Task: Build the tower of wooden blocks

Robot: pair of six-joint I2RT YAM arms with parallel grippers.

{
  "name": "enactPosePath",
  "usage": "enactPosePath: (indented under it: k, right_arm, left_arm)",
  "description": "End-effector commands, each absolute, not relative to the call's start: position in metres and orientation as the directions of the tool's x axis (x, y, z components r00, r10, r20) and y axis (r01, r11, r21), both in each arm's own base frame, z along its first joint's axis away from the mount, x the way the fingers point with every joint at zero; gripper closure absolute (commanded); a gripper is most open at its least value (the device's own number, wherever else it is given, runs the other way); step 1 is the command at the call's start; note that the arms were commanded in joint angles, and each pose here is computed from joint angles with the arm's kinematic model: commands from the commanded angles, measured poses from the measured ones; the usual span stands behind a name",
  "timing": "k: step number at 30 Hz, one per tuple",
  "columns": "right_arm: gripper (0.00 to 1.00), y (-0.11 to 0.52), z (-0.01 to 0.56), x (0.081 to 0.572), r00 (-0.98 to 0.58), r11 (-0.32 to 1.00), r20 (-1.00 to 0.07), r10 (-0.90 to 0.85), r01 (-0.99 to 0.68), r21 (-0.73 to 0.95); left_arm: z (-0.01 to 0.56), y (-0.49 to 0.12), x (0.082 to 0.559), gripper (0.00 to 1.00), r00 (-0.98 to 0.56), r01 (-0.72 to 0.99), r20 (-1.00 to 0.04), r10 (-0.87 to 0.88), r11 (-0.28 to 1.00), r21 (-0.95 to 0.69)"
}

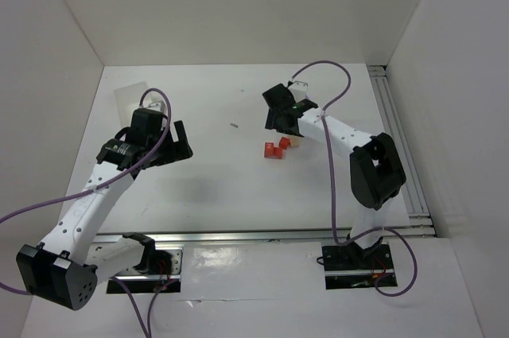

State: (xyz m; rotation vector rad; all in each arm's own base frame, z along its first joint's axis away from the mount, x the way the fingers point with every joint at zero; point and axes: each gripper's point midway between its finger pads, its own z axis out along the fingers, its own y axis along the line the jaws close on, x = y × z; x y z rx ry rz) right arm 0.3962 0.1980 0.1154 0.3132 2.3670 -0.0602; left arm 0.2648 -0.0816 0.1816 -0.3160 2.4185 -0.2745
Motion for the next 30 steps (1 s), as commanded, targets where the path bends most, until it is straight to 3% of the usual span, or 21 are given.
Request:
enactPosePath:
  k: [1,8,13,24,30]
  right_arm:
    - [0.20,0.190,0.115,0.409,-0.684,0.953,-0.671,0.286,0.274,0.127]
    - [0.25,0.193,0.080,0.414,-0.735,0.955,-0.615,0.285,0.273,0.116]
    - [0.38,0.193,0.061,0.412,-0.758,0.956,-0.587,0.285,0.272,0.114]
    - [0.39,0.190,0.041,0.407,-0.781,0.954,-0.553,0.292,0.281,0.106]
    - [0.51,0.191,0.040,0.409,-0.781,0.954,-0.553,0.292,0.281,0.106]
  left_arm:
    - [0.186,-0.083,0.269,0.06,-0.730,-0.138,-0.615,-0.297,0.946,-0.292]
    - [0.183,-0.083,0.269,0.06,-0.737,-0.134,-0.612,-0.287,0.950,-0.283]
    - [0.182,-0.084,0.272,0.06,-0.737,-0.134,-0.612,-0.287,0.950,-0.283]
    - [0.179,-0.085,0.270,0.06,-0.745,-0.131,-0.603,-0.285,0.949,-0.286]
    - [0.182,-0.085,0.271,0.06,-0.740,-0.129,-0.609,-0.286,0.949,-0.289]
